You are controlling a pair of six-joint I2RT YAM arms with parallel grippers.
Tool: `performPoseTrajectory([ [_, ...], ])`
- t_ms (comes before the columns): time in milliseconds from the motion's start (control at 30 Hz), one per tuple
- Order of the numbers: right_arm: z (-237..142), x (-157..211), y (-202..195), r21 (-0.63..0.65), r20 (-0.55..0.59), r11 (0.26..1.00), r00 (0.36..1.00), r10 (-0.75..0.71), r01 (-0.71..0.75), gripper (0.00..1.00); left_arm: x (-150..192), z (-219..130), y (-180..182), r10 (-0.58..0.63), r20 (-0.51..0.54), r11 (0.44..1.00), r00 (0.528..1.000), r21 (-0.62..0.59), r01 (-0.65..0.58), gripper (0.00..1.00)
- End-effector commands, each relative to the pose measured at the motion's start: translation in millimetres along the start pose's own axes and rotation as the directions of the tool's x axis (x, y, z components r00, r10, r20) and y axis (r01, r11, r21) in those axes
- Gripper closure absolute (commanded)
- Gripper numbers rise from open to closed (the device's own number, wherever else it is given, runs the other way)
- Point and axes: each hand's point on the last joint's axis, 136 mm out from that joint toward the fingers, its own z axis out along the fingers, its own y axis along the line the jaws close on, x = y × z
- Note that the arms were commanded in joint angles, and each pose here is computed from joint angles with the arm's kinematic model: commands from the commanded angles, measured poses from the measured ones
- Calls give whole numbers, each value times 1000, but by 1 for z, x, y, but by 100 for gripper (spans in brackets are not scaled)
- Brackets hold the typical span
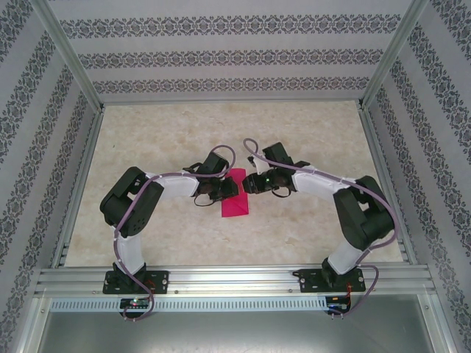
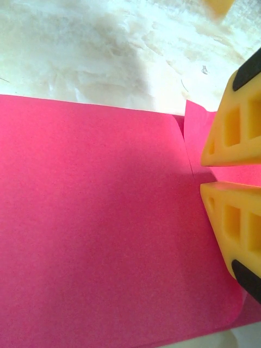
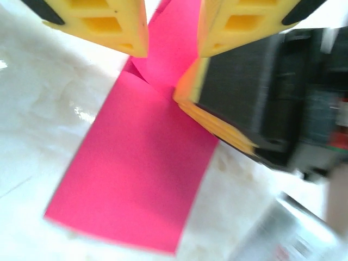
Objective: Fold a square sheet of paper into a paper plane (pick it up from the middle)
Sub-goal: Fold the triangle a second time at the center of the table.
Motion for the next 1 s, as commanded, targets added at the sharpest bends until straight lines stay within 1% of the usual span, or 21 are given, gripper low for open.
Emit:
performPoseTrajectory([
  [0,-9,2,18,-87,18,993,997,81,-79,75,17,12,37,-15,-52,994,999,-105,9,81],
  [33,-8,5,25,-127,9,987,995,101,-99,78,17,12,35,-12,-53,995,999,-97,7,81],
  [67,-6,9,29,-135,-6,983,993,121,-121,83,17,12,33,-10,-53,996,999,-91,5,81],
  [100,-4,14,31,-131,-20,981,990,142,-144,86,17,12,32,-9,-54,996,998,-87,5,81],
  [200,-1,25,44,-178,-53,965,981,186,-193,88,16,11,30,0,-51,997,999,-80,-4,81],
  [267,4,32,42,-176,-80,954,970,230,-241,90,16,10,30,4,-53,997,999,-80,-8,81],
  [367,15,42,41,-175,-129,937,950,283,-303,90,16,10,28,6,-57,997,998,-74,-10,81],
  [433,22,48,45,-189,-161,932,946,282,-310,90,16,10,26,11,-58,998,998,-67,-15,81],
  [533,29,54,44,-174,-186,928,936,299,-330,90,16,9,25,18,-61,998,998,-64,-22,81],
  [633,34,61,36,-134,-208,928,926,316,-347,90,16,9,23,28,-65,998,997,-60,-32,81],
  [967,38,82,22,-83,-253,922,903,348,-379,87,18,9,21,45,-75,997,996,-57,-49,81],
])
